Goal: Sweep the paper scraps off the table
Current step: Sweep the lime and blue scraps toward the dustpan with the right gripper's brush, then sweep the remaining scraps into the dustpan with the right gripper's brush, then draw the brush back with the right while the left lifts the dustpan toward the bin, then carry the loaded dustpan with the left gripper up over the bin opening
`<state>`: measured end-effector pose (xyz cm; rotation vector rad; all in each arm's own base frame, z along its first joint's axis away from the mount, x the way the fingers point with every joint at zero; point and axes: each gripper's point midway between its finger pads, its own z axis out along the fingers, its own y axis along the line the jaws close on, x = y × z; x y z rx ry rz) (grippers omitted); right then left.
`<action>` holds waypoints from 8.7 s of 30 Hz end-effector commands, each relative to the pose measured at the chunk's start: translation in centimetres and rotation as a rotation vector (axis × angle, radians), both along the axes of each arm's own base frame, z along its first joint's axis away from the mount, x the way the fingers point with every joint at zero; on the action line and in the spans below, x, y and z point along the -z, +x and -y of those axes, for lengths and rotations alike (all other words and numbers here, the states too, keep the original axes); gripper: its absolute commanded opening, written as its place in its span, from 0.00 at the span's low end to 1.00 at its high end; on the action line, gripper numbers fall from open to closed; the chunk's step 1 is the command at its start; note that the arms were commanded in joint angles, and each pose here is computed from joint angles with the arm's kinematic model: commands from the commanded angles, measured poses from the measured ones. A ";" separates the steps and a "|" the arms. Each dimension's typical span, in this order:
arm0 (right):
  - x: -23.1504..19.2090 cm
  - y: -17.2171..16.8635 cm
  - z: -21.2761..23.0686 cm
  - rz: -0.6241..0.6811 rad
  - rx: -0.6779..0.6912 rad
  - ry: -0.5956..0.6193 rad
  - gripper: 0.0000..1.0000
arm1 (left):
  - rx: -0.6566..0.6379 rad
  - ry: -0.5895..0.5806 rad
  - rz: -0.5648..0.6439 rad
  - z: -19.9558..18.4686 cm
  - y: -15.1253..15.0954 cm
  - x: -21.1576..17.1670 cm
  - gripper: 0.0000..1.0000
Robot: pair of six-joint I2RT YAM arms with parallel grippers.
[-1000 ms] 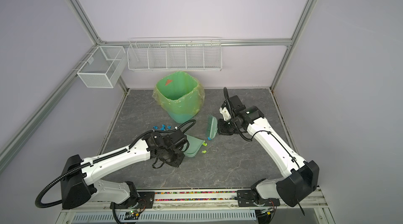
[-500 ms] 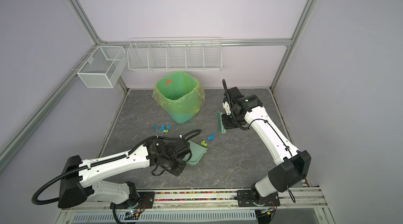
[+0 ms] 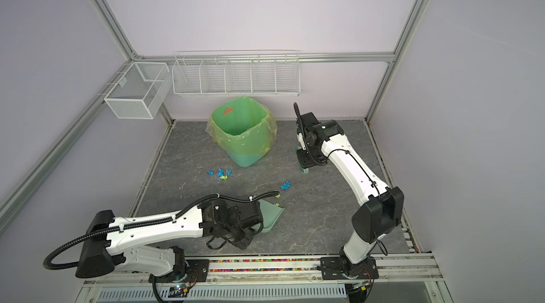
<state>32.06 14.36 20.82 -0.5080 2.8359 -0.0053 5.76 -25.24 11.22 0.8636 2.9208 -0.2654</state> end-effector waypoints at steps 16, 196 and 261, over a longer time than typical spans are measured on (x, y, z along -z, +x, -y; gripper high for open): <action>1.6 3.1 -0.8 0.008 -0.044 -0.053 0.07 | -0.006 0.010 -0.077 0.8 -2.2 2.2 0.00; -0.6 -7.5 2.4 0.208 0.323 0.279 0.07 | -0.037 0.032 0.125 2.5 12.5 -1.9 0.00; 0.5 -7.9 2.5 0.217 0.365 0.396 0.07 | -0.054 -0.203 0.517 7.0 21.8 -19.4 0.00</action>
